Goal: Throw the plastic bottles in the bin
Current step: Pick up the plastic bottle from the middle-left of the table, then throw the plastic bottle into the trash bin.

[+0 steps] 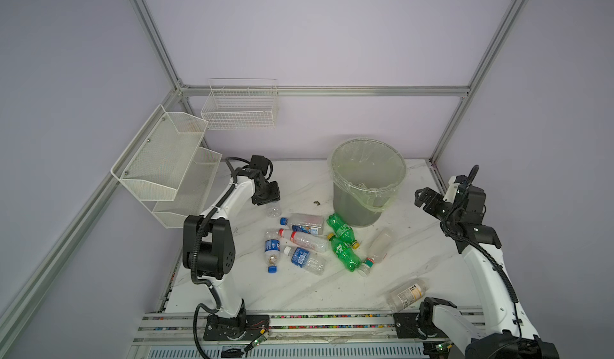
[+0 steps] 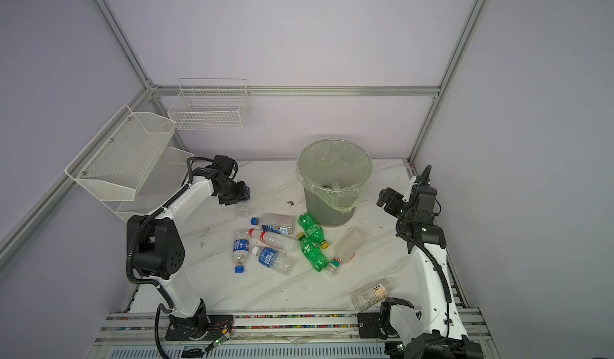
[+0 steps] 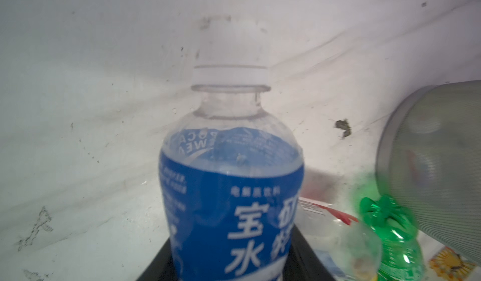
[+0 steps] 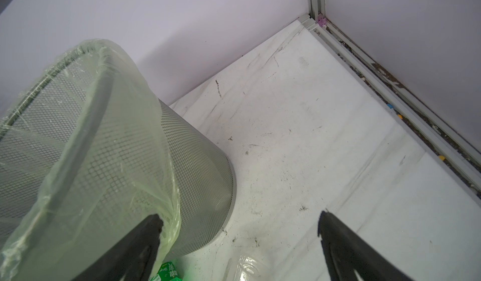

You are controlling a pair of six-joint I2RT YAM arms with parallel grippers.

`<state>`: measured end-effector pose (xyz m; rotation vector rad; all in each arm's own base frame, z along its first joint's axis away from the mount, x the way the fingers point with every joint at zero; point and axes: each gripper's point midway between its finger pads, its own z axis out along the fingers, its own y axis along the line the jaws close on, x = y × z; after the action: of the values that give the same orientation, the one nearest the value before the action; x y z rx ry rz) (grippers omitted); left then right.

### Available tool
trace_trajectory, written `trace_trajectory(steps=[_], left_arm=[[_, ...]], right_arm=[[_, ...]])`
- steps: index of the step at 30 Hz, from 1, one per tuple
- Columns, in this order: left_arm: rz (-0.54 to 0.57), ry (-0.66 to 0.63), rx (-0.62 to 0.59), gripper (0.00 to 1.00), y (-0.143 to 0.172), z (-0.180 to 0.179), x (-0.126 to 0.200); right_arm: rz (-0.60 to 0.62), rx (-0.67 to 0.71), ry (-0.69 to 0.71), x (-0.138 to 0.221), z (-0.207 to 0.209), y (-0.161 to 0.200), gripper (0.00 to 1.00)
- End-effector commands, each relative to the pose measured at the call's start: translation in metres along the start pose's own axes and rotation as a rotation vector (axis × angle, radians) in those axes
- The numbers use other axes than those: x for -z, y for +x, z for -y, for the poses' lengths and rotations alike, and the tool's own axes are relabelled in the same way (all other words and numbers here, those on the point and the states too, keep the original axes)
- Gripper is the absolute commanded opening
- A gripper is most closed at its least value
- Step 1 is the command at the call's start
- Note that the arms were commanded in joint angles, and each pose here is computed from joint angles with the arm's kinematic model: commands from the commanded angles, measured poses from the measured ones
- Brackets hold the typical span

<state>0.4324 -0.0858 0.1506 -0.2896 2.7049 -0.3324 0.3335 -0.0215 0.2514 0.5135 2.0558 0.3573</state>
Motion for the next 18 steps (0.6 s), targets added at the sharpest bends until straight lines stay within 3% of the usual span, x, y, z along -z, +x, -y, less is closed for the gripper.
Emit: trace_trajectory(steps=[1,12,18], left_arm=[[0.111,0.180,-0.004,0.47,-0.034,0.042,0.053],[0.202,0.406,-0.048,0.46,-0.048,0.086,0.112],[0.422,0.556,-0.136,0.46,-0.062,0.110,0.168]], right_arm=[[0.034,-0.007,-0.001,0.005,0.001,-0.003,0.97],[0.015,-0.034,-0.004,0.000,0.002,0.001,0.97],[0.005,-0.036,-0.005,-0.006,0.002,0.001,0.97]])
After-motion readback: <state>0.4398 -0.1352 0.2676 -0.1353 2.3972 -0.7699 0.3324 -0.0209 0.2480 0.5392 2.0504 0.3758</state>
